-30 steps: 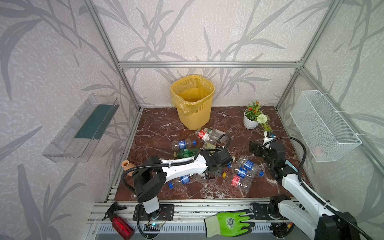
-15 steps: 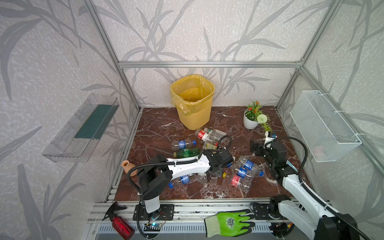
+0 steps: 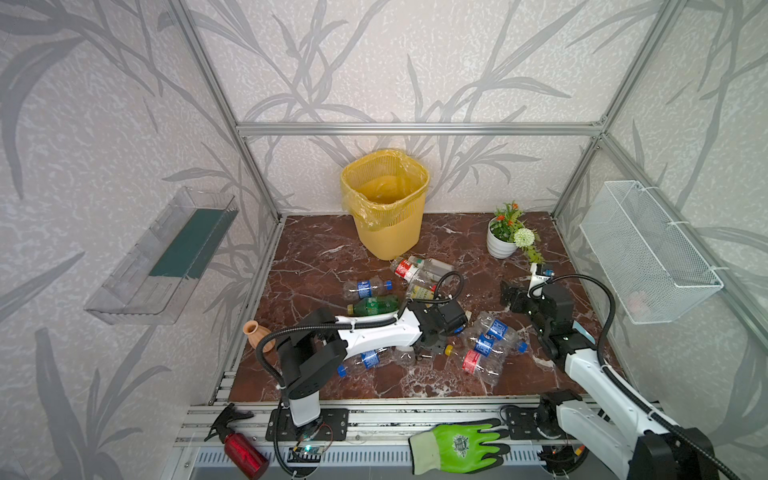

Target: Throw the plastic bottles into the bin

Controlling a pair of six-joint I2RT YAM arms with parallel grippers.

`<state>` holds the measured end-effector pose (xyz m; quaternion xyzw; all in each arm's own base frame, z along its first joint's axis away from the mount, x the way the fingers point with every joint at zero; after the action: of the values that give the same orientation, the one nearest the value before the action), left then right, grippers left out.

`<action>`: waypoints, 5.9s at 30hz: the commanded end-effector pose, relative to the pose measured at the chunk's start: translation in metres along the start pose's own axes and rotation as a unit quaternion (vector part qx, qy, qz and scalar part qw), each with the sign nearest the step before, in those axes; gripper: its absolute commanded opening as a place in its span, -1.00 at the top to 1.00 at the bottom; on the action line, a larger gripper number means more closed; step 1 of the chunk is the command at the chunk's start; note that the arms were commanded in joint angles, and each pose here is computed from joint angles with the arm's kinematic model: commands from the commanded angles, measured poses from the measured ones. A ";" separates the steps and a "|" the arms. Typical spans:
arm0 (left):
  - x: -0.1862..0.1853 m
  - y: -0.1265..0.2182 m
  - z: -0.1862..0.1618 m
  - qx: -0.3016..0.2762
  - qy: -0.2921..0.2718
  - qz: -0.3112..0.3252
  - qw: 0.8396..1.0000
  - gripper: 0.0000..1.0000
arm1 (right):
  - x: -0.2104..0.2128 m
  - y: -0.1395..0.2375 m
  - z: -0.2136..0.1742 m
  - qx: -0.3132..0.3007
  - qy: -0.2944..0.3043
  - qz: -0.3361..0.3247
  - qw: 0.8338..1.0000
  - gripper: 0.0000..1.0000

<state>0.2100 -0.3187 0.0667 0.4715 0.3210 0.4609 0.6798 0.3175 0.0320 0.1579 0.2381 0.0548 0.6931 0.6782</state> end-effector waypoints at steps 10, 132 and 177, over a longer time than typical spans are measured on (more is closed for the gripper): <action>0.002 -0.005 -0.004 0.003 0.014 0.002 1.000 0.21 | -0.003 0.004 0.003 -0.012 -0.006 0.000 1.000 -0.90; 0.281 0.148 0.011 -0.424 0.279 0.101 0.856 -0.98 | 0.203 -0.054 -0.152 0.387 0.505 0.280 0.719 -0.26; 0.291 0.134 0.008 -0.386 0.324 0.122 0.855 -0.98 | 0.338 0.055 0.275 -0.382 0.124 0.370 0.838 -0.11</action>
<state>0.2766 -0.0332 0.1847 0.0446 0.2526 0.7533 0.6056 0.3439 0.2608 0.5251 -0.1831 -0.2428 0.8583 0.4133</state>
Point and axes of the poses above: each gripper's point midway between its finger pads, its own y axis back along the fingers, its own x axis along the line the jaws close on, z = x × y, the point moved 1 cm from there along y, back along the fingers, and after that the axes turned 2 degrees about -y, right-handed, at the moved point
